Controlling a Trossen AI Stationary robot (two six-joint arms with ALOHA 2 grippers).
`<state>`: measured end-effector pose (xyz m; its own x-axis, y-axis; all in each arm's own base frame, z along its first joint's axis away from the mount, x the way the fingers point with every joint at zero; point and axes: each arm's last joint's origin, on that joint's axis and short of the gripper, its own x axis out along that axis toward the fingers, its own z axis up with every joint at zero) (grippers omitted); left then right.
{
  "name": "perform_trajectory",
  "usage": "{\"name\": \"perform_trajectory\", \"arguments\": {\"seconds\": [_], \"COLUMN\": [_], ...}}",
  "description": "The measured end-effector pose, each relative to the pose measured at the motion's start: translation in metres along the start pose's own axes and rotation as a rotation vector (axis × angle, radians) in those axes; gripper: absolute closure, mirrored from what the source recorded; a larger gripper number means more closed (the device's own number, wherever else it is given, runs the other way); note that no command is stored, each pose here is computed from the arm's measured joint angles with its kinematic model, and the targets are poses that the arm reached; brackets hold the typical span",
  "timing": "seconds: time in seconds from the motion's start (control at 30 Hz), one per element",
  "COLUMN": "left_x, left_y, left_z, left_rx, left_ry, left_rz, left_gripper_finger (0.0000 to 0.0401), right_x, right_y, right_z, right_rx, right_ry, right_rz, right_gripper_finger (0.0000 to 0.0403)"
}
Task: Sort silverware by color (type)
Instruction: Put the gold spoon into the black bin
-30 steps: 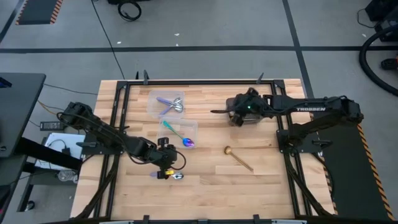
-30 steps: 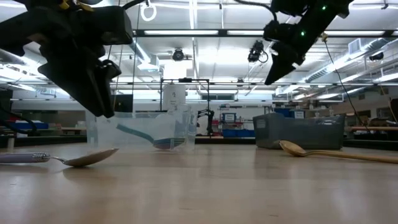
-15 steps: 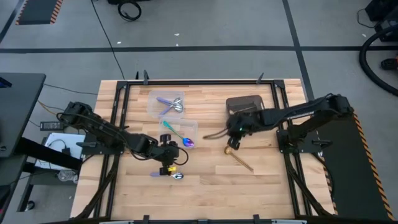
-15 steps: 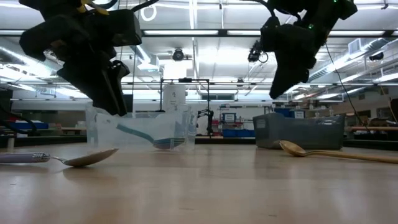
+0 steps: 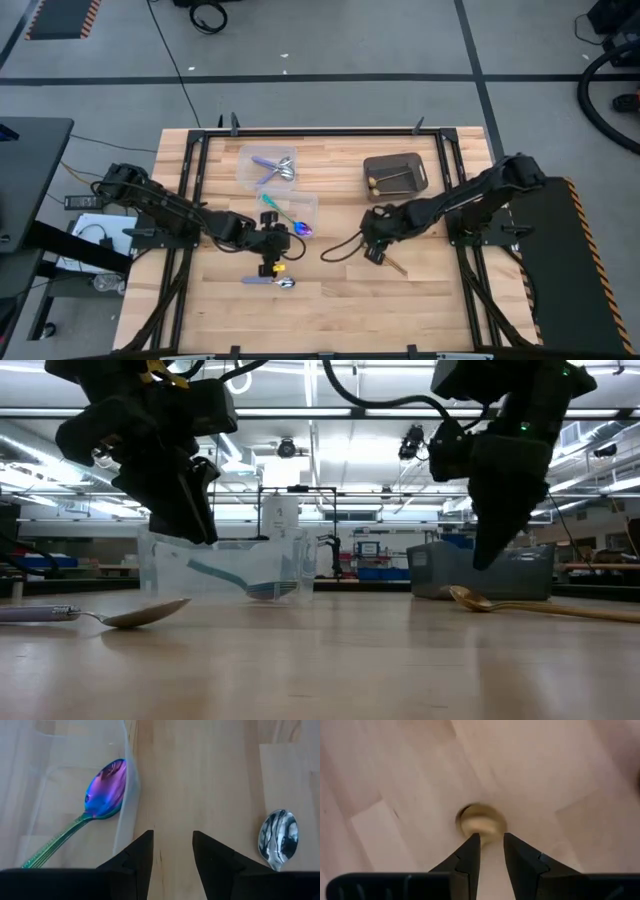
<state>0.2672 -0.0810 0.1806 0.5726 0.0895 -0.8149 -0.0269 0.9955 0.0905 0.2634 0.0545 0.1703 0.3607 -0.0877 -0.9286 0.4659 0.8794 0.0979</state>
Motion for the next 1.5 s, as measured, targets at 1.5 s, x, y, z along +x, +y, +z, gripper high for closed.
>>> {"name": "perform_trajectory", "arguments": {"seconds": [1.5], "left_x": [0.001], "left_y": [0.004], "left_z": [0.003], "left_rx": [0.034], "left_ry": [-0.021], "left_rz": [0.004], "left_gripper_finger": [0.0257], "right_x": [0.031], "right_y": [0.013], "right_z": [-0.038], "right_rx": [0.012], "right_ry": [0.179], "right_rz": [-0.068], "right_gripper_finger": [0.0357]}}
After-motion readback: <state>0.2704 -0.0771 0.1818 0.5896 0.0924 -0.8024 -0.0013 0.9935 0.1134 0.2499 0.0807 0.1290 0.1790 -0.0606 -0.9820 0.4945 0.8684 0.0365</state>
